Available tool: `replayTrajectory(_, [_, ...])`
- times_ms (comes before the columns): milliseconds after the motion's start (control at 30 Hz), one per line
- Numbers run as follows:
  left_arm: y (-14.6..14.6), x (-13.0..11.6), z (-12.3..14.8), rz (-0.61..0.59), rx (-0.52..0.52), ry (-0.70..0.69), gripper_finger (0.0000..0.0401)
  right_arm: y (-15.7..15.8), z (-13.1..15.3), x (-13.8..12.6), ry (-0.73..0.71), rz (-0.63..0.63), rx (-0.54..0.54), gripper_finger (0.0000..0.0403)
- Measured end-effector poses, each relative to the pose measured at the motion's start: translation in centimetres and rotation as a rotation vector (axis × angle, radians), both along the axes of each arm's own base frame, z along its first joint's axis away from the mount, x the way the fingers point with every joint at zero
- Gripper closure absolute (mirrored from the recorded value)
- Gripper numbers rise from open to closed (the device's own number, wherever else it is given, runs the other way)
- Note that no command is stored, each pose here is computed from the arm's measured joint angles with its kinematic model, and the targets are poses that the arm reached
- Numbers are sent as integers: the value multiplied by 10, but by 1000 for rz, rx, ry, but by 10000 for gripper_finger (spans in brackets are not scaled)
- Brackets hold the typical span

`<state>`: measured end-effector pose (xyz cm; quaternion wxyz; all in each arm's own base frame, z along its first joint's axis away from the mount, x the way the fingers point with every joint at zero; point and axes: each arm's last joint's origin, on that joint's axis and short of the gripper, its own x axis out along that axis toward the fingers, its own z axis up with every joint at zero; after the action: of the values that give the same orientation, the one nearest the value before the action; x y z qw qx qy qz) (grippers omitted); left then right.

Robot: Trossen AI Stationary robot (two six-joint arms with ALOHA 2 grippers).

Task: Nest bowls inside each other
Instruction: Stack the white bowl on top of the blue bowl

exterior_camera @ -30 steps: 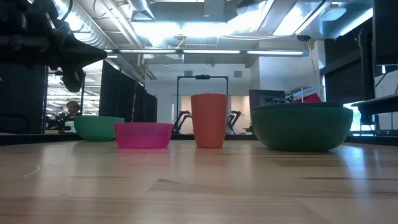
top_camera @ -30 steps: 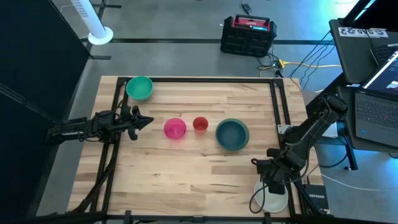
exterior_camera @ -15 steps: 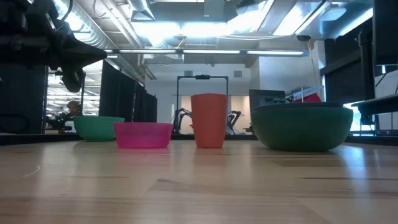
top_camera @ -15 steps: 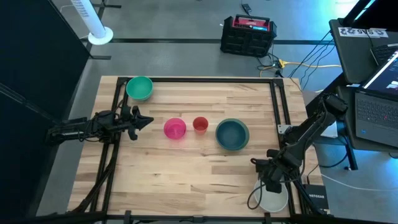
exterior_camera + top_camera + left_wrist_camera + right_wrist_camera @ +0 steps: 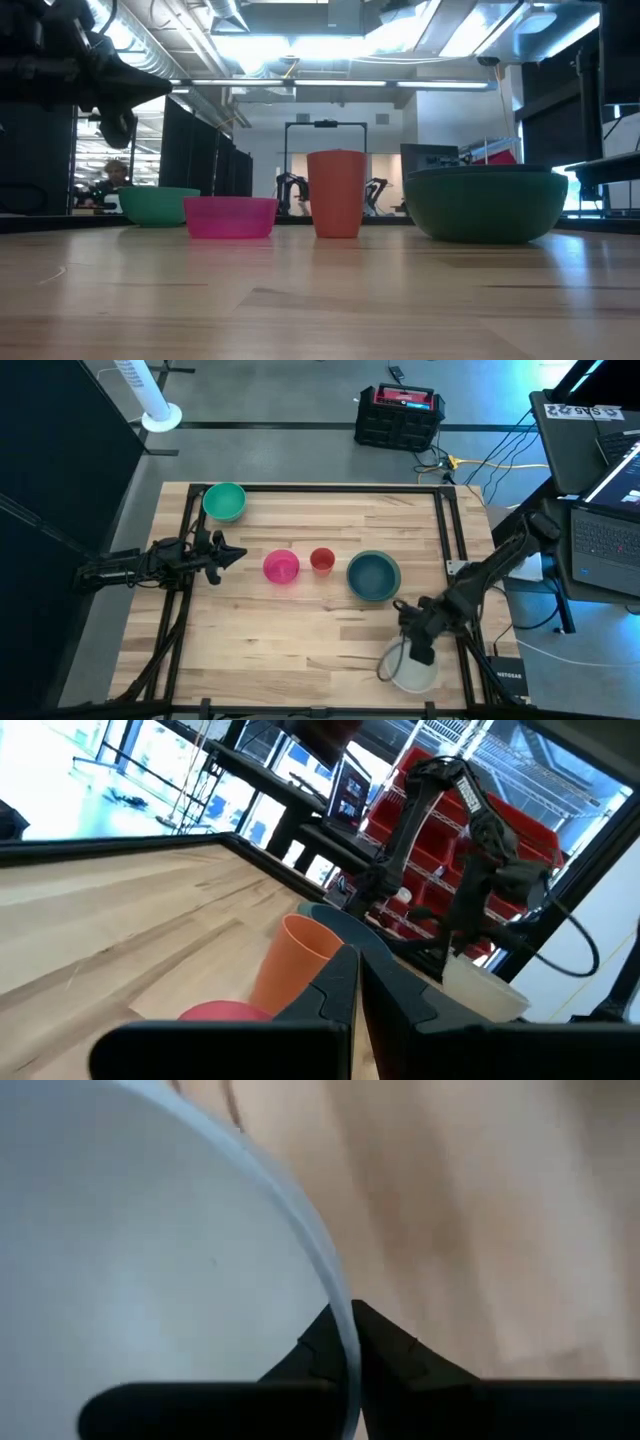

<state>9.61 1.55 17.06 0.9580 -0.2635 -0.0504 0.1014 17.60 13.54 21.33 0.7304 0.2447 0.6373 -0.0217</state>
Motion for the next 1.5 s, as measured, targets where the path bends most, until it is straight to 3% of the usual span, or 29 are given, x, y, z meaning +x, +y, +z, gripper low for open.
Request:
replayTrajectory(233, [0, 0, 0, -1, -17, -5, 401, -61, 47, 47, -172, -123, -52, 402])
replayTrajectory(433, [0, 0, 0, -1, -23, -8, 401, -126, 86, 65, -294, -233, -158, 402])
replayTrajectory(633, [0, 0, 0, -2, -25, -9, 401, -169, 56, 61, -57, -246, -232, 403])
replayTrajectory(1000, [0, 0, 0, -1, -22, -8, 401, -187, 2, 79, 64, -161, -188, 400])
replayTrajectory(1500, [0, 0, 1, -1, -5, -17, 401, -184, 10, 77, 96, -115, -89, 265])
